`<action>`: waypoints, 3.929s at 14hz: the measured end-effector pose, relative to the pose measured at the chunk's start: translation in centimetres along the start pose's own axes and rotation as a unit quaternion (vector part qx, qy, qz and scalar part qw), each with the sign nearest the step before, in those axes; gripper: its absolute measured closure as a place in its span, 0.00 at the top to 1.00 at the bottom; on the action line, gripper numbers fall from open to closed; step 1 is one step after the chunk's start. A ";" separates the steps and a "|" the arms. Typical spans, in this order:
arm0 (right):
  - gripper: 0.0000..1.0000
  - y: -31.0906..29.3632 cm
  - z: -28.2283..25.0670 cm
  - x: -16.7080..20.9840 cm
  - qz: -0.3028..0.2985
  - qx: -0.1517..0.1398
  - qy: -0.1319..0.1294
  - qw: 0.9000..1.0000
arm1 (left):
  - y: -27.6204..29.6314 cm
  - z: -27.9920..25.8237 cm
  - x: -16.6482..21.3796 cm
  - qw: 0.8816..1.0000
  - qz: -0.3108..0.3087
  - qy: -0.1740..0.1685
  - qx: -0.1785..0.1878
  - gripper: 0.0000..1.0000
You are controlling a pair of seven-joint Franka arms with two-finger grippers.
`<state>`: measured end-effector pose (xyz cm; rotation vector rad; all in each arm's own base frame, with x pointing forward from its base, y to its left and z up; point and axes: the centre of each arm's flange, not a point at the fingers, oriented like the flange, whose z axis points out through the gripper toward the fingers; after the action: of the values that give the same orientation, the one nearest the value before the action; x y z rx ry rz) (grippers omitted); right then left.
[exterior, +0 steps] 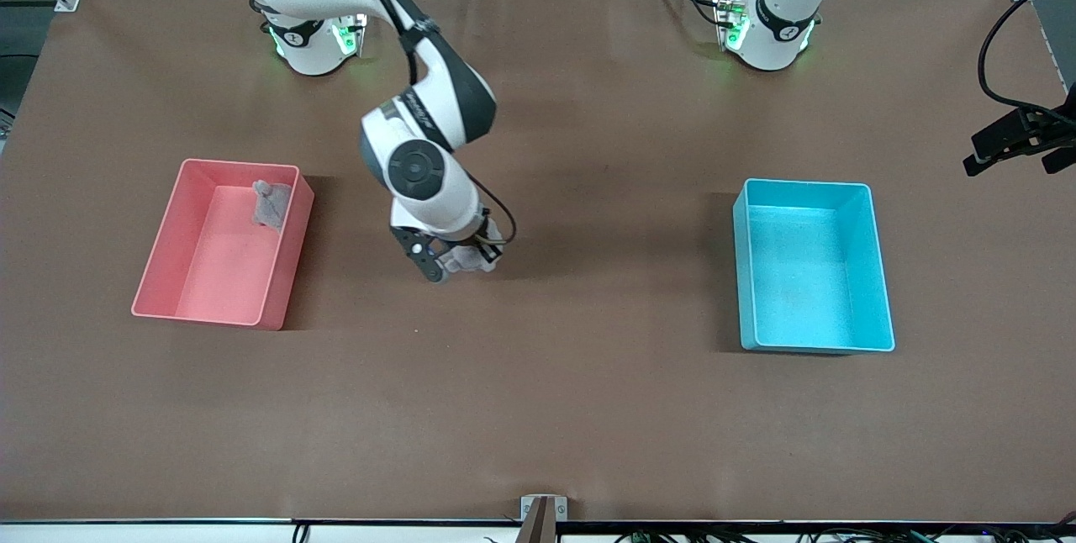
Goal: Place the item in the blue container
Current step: 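Lift the plush out of the pink box and carry it toward the table middle, then set the plush on the table with the right gripper while the left gripper moves out, then grasp the plush with the left gripper while the right gripper grasps the second plush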
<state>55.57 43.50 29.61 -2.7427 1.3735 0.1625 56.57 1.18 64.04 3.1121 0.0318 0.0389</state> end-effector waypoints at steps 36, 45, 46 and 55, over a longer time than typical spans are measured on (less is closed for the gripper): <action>1.00 26.7 -11.0 37.3 -0.110 -0.031 -0.118 0.987 | 46.7 35.7 -1.2 0.966 -0.223 0.011 -0.134 1.00; 1.00 38.0 -1.5 38.2 -0.173 -0.021 -0.139 0.975 | 49.9 42.6 -4.9 0.966 -0.224 -0.029 -0.123 1.00; 1.00 38.5 -0.8 38.2 -0.174 -0.019 -0.148 0.974 | 49.9 42.9 -4.9 0.967 -0.224 -0.031 -0.121 1.00; 1.00 38.9 5.1 37.2 -0.193 -0.008 -0.199 0.961 | 49.8 45.1 -4.7 0.963 -0.230 -0.021 -0.137 1.00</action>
<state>46.26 -8.73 19.33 -2.7175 0.7278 0.6562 54.04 -50.02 20.34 2.7479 0.6818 -0.0321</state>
